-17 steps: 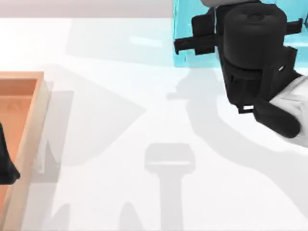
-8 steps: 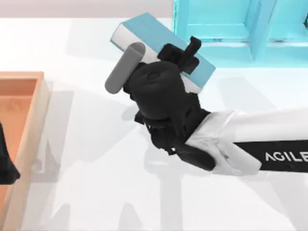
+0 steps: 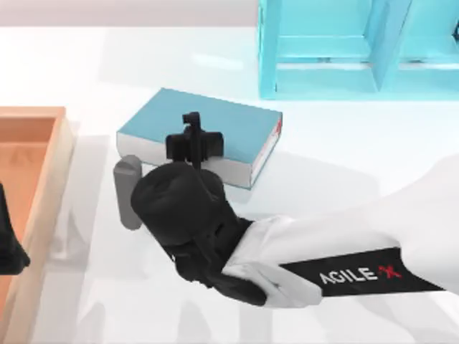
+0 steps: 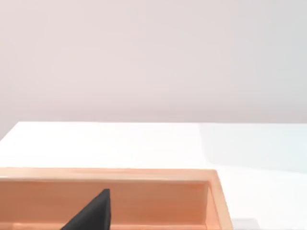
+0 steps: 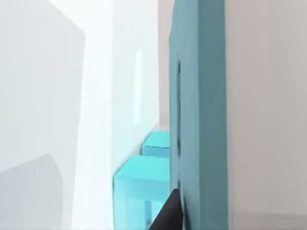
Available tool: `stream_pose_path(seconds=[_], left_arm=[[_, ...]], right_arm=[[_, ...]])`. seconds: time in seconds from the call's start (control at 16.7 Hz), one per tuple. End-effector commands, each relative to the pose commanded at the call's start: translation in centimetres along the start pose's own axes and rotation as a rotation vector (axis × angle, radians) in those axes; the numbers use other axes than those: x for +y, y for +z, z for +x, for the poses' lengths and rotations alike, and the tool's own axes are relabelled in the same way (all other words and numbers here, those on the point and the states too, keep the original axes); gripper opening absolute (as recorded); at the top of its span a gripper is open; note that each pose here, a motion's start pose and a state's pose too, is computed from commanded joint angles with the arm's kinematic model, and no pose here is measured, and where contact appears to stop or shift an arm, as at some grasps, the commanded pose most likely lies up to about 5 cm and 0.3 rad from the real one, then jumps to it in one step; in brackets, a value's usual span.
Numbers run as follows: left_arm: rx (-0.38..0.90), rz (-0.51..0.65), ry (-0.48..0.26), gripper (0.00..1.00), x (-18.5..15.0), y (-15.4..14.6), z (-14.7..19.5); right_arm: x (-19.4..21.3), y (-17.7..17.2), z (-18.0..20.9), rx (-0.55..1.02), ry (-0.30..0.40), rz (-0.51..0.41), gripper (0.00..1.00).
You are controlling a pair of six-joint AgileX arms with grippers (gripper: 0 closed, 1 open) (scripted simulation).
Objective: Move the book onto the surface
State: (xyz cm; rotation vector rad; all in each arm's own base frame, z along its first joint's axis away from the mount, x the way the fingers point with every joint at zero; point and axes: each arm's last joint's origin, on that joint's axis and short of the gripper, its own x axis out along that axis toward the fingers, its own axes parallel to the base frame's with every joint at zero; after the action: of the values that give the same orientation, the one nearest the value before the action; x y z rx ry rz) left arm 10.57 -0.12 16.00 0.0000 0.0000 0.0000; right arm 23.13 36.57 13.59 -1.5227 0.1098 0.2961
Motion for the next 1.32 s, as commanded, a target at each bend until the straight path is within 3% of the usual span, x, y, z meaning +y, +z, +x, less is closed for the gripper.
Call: stream_pose_path(seconds=[0.72,1.32], left_arm=[[0.0,0.0,0.0,1.0,0.0,0.0,0.0],[0.0,0.0,0.0,1.0,0.0,0.0,0.0]], right_arm=[[0.2,0.2,-0.6,-0.003,0.001,-0.017,0.0],[3.4,-0.1,0.4,0.002,0.007,-0.019,0.0]])
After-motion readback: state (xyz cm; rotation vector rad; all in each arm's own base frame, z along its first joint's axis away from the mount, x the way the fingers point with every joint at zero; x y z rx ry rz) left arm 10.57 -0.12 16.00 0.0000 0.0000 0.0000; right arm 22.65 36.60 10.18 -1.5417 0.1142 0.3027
